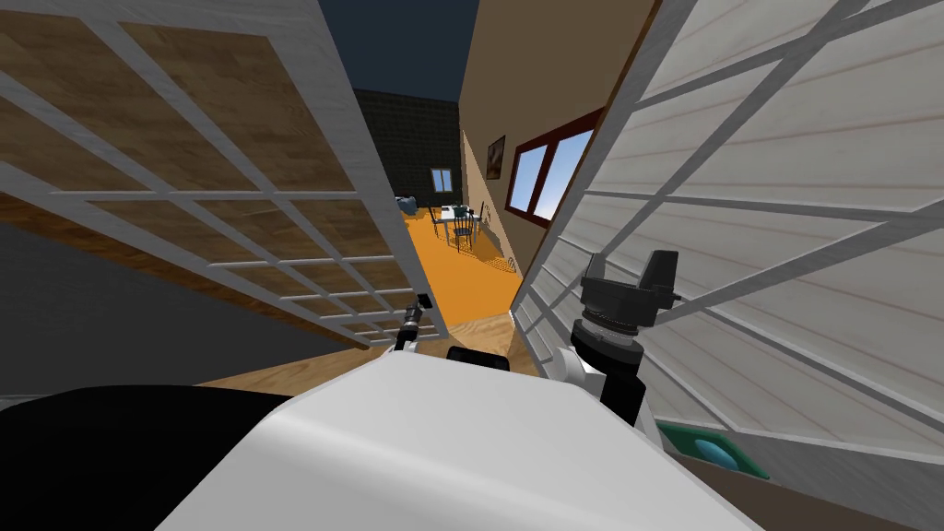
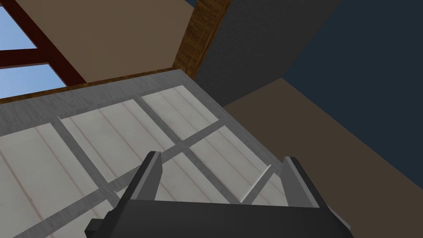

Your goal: Pull the door open

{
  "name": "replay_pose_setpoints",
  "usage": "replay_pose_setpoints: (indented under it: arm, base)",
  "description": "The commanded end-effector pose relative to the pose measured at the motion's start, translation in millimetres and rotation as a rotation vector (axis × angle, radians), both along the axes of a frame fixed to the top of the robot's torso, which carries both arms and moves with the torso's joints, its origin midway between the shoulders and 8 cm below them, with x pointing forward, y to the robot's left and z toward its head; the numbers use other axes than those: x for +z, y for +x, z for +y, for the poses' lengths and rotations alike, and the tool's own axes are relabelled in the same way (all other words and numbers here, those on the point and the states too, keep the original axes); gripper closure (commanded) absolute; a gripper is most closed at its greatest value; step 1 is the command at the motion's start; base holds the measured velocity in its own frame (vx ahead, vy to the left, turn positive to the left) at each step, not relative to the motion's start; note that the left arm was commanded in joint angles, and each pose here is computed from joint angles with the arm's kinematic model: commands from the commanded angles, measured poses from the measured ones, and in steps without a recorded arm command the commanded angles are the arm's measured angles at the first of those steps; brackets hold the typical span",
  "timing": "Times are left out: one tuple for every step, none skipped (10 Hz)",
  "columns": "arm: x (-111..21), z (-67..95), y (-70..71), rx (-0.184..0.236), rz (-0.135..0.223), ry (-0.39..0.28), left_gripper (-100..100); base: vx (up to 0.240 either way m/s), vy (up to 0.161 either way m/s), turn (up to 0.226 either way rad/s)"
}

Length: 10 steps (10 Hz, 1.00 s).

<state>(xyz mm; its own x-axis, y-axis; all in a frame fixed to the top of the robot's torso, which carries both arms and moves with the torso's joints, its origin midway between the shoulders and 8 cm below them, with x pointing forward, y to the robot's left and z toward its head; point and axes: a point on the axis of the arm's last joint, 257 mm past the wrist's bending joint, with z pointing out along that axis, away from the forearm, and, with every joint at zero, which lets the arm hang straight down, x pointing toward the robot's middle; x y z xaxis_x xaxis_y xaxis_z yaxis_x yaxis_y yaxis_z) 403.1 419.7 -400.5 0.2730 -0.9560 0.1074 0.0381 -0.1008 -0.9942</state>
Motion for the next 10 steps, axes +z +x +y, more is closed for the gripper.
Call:
replay_pose_setpoints:
  arm:
    - [3.3, -18.4, 9.7, -0.027, -0.029, -0.056, 100]
    - [3.3, -18.6, 11.2, -0.027, -0.037, -0.088, 100]
    - [3.3, -18.6, 11.2, -0.028, -0.041, -0.101, 100]
    - [1.4, -0.9, 2.9, 0.008, -0.039, -0.126, -100]
    - [1.7, -1.3, 3.3, 0.01, -0.048, -0.151, -100]
    - [2.0, -1.9, 4.0, 0.013, -0.06, -0.187, -100]
    - [2.2, -2.5, 4.7, 0.016, -0.072, -0.222, -100]
    - [2.6, -3.3, 5.6, 0.02, -0.084, -0.258, -100]
    - [2.6, -3.3, 5.6, 0.02, -0.087, -0.267, -100]
    - [2.9, -4.0, 6.4, 0.024, -0.102, -0.311, -100]
  base:
    - [-0.018, 0.001, -0.038]
    - [-0.051, 0.009, -0.031]
    - [-0.047, 0.007, -0.044]
    - [-0.038, 0.03, 0.002]
    - [-0.051, 0.025, -0.025]
    - [-0.073, -0.02, -0.079]
    - [-0.071, -0.04, -0.076]
    - [-0.063, -0.037, -0.05]
    - [-0.048, -0.009, -0.009]
    - [-0.044, 0.008, -0.033]
